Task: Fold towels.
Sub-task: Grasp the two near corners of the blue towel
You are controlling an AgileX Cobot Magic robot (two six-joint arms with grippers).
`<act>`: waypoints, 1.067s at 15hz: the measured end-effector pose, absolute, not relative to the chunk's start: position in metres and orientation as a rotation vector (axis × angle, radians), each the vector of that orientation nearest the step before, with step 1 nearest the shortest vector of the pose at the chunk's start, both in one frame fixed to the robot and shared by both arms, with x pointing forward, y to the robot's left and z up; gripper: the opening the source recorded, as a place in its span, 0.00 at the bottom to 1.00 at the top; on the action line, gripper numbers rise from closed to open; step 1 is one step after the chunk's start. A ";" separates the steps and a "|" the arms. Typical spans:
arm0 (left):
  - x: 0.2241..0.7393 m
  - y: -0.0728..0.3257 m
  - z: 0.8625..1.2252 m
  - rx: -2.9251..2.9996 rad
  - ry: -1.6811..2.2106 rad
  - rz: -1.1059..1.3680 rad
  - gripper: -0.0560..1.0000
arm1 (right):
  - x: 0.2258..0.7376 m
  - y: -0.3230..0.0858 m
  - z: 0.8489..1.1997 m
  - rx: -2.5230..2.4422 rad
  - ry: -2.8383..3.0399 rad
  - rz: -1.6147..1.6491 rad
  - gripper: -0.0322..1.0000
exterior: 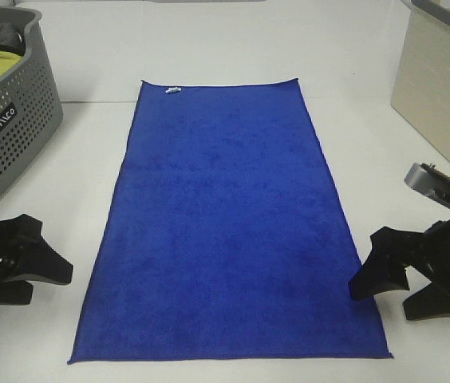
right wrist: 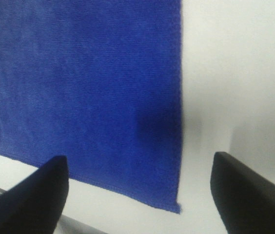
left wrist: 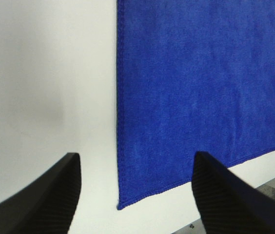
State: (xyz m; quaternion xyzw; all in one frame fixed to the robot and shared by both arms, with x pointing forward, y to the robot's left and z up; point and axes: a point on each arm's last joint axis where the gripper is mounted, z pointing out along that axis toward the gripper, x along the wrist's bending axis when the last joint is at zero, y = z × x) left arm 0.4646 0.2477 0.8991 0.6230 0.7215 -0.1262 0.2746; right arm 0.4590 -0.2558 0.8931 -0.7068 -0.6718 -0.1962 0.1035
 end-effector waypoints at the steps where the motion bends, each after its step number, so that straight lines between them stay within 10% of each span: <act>1: 0.465 0.248 0.895 1.679 1.947 -0.353 0.65 | 0.459 -0.256 0.886 -2.089 -1.957 -0.546 0.76; 16: 0.473 0.198 0.858 1.712 1.951 -0.436 0.60 | 0.466 -0.242 0.870 -2.059 -1.871 -0.580 0.70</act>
